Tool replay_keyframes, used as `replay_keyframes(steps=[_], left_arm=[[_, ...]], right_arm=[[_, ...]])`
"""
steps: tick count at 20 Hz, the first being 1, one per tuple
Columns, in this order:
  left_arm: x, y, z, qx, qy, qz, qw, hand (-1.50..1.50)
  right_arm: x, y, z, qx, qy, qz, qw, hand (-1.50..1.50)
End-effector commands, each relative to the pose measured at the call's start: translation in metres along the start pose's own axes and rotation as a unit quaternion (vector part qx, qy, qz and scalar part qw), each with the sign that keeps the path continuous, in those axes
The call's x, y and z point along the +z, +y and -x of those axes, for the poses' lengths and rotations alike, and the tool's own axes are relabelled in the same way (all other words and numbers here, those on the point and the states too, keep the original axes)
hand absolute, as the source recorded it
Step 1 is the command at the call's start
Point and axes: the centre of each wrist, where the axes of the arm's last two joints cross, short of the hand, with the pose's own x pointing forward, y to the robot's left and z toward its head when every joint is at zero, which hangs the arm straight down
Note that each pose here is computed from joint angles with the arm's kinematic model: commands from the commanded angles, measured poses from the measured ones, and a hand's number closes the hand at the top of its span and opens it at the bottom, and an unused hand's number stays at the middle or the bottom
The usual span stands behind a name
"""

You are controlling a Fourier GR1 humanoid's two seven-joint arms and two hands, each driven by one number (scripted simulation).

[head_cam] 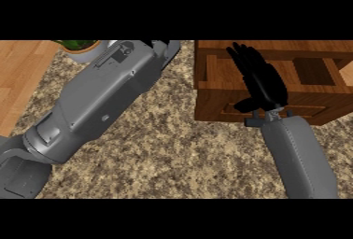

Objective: Pick up the can, place it into the drawer and close the drawer

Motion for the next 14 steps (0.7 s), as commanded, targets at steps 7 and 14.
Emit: replay_keyframes(steps=[7,14], left_arm=[[0.014,0.025,-0.001,-0.005,-0.003,0.003,1.0000,-1.50],[0.009,0.055,-0.004,-0.002,-0.001,-0.003,1.0000,-1.50]], right_arm=[[-0.035,0.038,0.016,0.064,0.037,0.006,0.997,-1.50],[-0.037,0.058,0.024,0.074,0.041,0.039,0.996,-1.50]])
